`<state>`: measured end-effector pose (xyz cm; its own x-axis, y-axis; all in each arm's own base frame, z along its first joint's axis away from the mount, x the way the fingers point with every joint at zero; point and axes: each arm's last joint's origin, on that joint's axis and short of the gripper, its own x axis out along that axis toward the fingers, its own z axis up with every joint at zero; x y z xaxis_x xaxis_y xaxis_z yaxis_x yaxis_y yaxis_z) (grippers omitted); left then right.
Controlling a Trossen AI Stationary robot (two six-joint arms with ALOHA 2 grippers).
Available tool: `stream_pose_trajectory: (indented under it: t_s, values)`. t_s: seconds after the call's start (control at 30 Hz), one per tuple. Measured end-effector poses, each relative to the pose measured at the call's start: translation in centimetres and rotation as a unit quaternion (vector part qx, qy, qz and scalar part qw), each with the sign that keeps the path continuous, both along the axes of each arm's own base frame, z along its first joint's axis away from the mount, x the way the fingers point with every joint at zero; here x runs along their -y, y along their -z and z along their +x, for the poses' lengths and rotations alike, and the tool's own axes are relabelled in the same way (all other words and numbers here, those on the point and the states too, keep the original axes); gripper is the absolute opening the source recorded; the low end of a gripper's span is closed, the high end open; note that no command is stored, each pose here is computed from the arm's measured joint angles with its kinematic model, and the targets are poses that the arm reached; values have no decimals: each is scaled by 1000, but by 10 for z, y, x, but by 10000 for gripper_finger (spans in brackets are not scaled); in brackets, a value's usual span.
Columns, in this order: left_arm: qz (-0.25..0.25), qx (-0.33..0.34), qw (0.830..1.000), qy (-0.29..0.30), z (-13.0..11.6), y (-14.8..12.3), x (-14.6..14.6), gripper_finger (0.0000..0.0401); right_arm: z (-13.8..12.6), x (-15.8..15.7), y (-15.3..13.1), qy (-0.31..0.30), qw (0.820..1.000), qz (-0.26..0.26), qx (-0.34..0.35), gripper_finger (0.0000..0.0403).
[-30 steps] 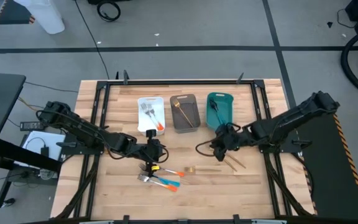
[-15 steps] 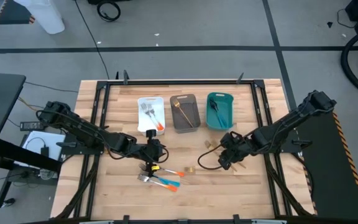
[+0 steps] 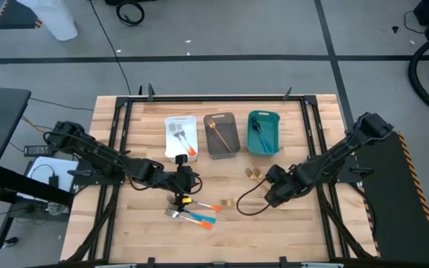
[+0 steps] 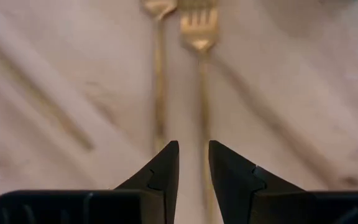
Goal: Sort silverware by color (type)
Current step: Put the gold fork into the black bin
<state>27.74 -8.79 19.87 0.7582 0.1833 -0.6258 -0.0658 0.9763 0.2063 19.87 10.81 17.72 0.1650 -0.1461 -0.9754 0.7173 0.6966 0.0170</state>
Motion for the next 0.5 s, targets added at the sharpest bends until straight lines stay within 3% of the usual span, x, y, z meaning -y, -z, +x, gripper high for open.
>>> stream_pose_trajectory:
  t_s: [0.23, 0.5]
  values:
    - [-1, 2, 1000, 0, 0, 0, 0, 146, 11, -1, 23, -37, 997, -43, -46, 98]
    - [-1, 2, 1000, 0, 0, 0, 0, 146, 17, 7, 27, -51, 996, -38, -62, 88]
